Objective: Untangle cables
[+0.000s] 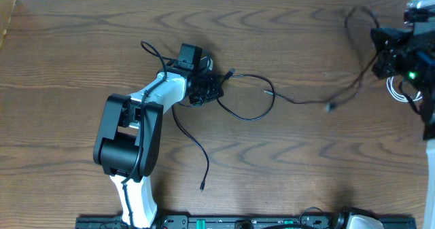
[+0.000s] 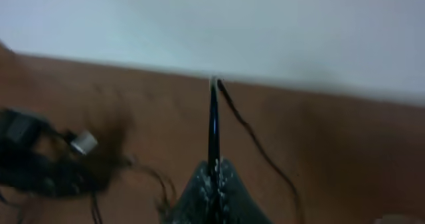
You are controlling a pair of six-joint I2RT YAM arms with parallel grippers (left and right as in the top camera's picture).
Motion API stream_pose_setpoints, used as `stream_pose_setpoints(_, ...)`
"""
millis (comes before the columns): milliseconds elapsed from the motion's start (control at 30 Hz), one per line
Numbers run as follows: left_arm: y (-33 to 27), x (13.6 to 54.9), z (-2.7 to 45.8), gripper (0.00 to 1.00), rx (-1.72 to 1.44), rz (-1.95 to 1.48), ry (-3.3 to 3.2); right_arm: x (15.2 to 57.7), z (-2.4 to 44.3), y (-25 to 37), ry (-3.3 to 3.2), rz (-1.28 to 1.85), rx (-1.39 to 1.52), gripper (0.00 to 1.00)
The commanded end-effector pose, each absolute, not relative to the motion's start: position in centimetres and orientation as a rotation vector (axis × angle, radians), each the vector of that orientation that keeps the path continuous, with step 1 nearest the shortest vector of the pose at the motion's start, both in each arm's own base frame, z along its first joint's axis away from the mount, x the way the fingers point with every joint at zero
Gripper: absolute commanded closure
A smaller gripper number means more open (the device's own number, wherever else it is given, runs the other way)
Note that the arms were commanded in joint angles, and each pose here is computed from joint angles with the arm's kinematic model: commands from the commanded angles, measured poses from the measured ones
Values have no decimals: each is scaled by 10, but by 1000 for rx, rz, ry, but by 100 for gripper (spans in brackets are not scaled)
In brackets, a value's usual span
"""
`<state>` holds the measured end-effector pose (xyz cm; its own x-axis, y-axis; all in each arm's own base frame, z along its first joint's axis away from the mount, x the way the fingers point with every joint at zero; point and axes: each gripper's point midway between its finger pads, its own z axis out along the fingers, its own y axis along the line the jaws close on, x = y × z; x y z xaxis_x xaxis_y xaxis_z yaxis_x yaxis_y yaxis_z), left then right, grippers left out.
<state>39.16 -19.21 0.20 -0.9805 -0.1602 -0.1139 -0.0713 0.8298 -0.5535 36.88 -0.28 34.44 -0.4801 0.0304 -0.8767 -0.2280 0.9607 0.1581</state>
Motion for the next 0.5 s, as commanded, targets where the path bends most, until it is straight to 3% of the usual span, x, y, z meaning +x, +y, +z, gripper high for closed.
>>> stream_pose_setpoints(0,-177,391,-10,92,-134,-705,2876,379,309,-46,2184,83,19,99)
stream_pose_setpoints(267,-161,391,-17,92,-223,-566,2897,394,259,-54,2329,115,100,99)
stream_pose_setpoints(467,-163,390,-17,92,-265,-575,2900,408,255,-57,2312,116,110,99)
